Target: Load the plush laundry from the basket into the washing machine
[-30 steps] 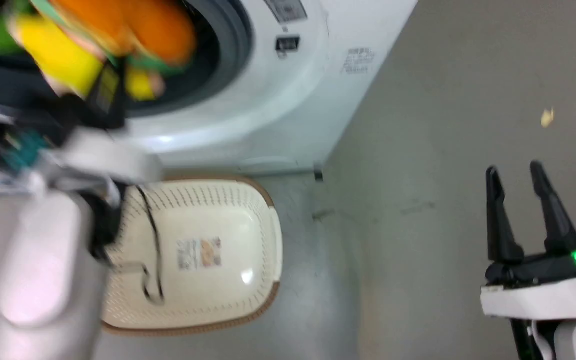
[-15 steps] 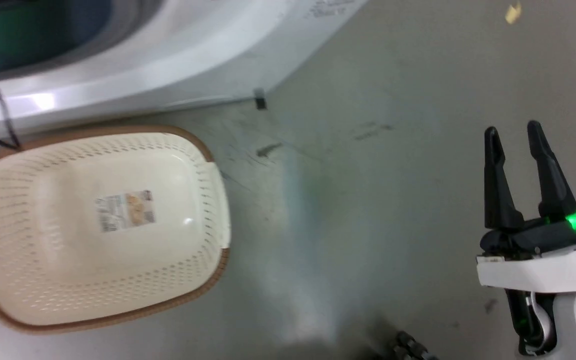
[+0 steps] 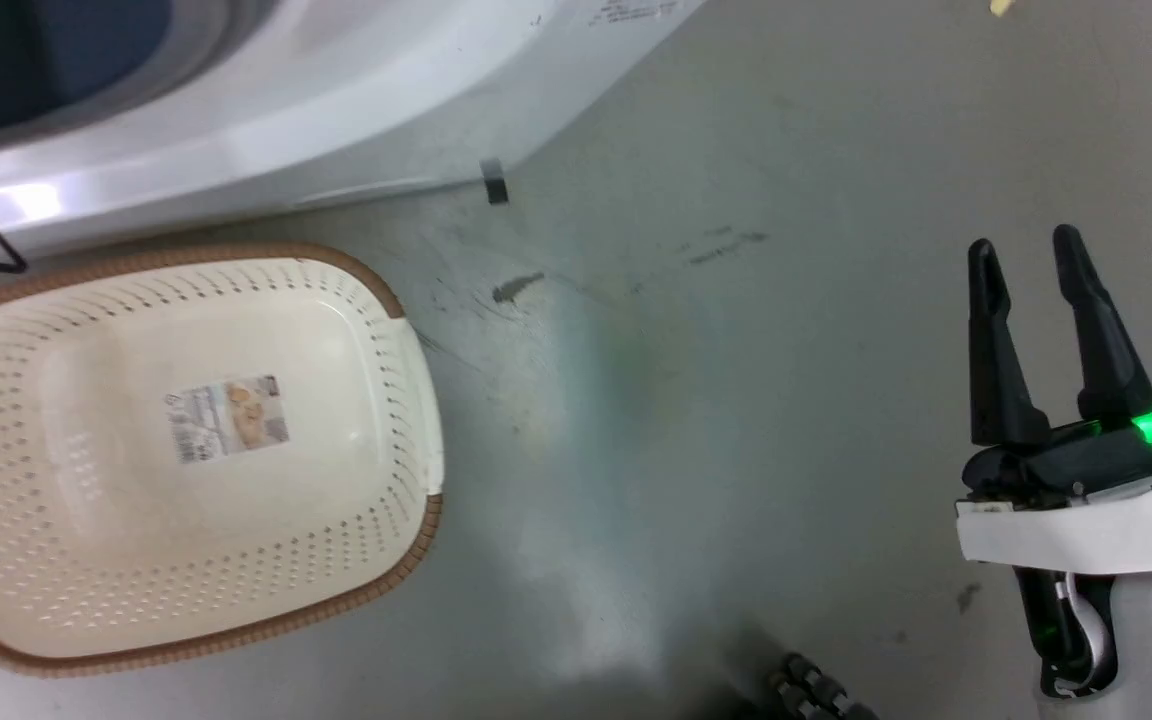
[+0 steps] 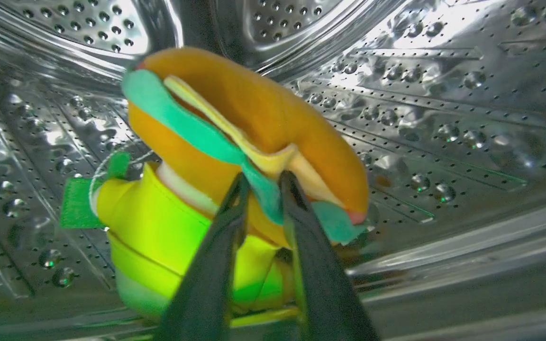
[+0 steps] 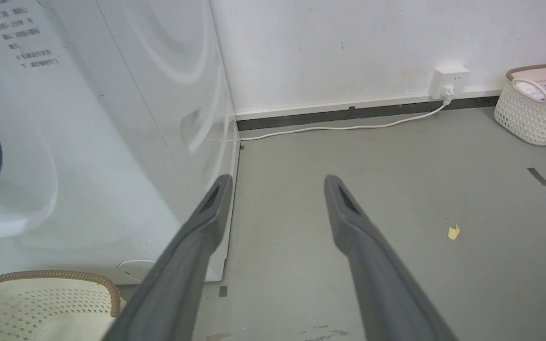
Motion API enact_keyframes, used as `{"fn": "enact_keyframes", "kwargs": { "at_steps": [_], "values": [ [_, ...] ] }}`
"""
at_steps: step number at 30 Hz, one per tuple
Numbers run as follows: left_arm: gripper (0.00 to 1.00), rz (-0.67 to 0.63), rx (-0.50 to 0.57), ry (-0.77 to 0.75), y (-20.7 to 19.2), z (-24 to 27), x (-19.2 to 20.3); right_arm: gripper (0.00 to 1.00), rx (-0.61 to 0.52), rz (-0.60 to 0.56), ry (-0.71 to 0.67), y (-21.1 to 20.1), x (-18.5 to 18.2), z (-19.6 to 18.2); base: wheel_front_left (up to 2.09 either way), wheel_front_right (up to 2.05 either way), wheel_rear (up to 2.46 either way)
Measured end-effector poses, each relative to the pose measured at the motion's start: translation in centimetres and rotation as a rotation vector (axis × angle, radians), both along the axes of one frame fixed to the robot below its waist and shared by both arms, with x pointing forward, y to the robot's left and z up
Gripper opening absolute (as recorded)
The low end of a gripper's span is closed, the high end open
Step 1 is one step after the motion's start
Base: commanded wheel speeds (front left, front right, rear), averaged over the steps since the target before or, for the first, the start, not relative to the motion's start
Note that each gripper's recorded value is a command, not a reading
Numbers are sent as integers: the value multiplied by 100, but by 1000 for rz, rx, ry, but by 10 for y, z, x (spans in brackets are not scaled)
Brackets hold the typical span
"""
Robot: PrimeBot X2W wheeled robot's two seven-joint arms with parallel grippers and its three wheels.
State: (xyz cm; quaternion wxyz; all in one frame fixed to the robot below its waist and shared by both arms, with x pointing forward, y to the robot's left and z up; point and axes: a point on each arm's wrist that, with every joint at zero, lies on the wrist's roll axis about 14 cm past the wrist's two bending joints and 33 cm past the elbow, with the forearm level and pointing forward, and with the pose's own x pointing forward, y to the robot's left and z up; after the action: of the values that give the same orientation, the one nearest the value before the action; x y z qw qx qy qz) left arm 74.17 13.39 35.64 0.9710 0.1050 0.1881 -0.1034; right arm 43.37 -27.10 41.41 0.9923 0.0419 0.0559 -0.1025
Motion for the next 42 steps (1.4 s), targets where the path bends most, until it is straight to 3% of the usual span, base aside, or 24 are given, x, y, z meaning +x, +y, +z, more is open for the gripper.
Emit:
{"fn": "enact_keyframes", "kwargs": {
  "at_steps": [10, 21, 27, 28, 31, 42],
  "values": [
    [100, -47, -79, -121, -10, 47, -46, 100, -61, 25, -113, 4, -3, 48, 0, 0, 0],
    [100, -94, -228, -292, -21, 119, -158, 100, -82, 71, -220, 25, -43, 99, 0, 0, 0],
    [100, -25, -280, -376, -3, 148, -230, 100, -70, 125, -288, 45, -60, 122, 0, 0, 0],
    [100, 1, -275, -390, 6, 149, -267, 100, -63, 159, -314, 57, -65, 129, 0, 0, 0],
    [100, 42, -277, -408, 13, 151, -300, 100, -56, 191, -330, 68, -71, 134, 0, 0, 0],
    [100, 184, -294, -461, 36, 158, -363, 100, -44, 263, -311, 92, -78, 127, 0, 0, 0]
  ]
}}
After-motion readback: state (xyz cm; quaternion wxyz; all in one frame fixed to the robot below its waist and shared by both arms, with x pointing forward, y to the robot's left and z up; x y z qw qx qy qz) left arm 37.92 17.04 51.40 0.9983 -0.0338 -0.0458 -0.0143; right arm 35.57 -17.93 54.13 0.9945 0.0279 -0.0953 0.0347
